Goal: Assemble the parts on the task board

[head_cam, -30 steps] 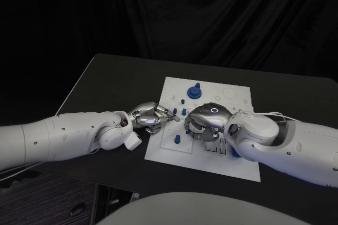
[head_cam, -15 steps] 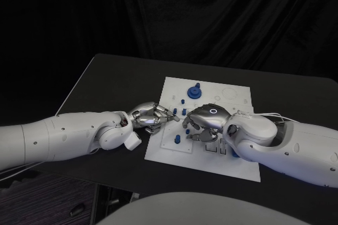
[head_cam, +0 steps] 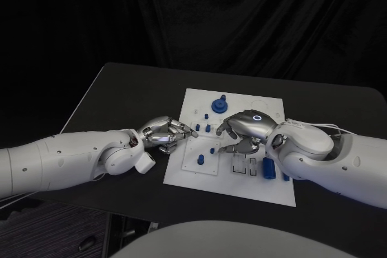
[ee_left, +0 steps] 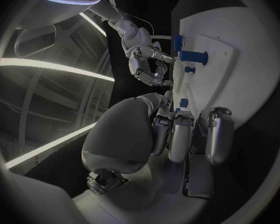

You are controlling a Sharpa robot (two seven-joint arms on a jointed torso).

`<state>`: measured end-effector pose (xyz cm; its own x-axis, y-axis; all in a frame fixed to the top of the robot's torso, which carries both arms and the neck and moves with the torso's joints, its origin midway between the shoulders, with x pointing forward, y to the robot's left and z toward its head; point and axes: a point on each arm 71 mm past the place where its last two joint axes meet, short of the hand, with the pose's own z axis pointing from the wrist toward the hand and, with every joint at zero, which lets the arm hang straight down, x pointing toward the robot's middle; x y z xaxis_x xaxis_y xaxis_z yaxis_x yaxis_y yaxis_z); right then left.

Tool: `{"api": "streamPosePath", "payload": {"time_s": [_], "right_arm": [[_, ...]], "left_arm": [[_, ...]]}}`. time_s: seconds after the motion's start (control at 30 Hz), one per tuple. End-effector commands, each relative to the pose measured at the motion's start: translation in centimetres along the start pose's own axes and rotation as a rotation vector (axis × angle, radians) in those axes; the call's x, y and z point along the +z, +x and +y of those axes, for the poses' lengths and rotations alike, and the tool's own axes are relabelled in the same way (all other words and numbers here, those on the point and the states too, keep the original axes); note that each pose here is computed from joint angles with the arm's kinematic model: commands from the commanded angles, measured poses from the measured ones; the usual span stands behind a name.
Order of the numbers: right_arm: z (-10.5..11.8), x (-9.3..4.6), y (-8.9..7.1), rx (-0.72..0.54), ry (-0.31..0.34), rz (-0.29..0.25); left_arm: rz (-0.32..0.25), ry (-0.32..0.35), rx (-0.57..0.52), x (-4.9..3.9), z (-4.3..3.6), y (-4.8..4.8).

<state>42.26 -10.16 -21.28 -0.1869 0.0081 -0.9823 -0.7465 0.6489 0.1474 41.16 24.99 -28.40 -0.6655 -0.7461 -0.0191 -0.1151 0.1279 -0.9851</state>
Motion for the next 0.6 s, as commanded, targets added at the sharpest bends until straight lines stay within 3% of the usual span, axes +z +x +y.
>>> {"api": "streamPosePath", "payload": {"time_s": [0.03,0.13,0.23,0.4,0.6], "right_arm": [[-1.1,-0.4,-1.8,0.130,0.054,-0.098],[-2.1,-1.0,-2.8,0.193,0.095,-0.106],[-4.0,-2.5,-3.9,0.330,0.189,-0.102],[-6.0,-5.0,-4.2,0.439,0.321,-0.071],[-7.7,-7.8,-3.8,0.562,0.475,-0.033]], "left_arm": [[-0.064,0.068,0.032,-0.21,-0.86,-0.39],[-0.082,0.091,0.048,-0.22,-1.59,-0.81],[-0.110,0.136,0.082,-0.08,-3.42,-1.56],[-0.152,0.193,0.115,-0.09,-5.19,-2.32],[-0.190,0.240,0.139,0.27,-6.16,-2.63]]}}
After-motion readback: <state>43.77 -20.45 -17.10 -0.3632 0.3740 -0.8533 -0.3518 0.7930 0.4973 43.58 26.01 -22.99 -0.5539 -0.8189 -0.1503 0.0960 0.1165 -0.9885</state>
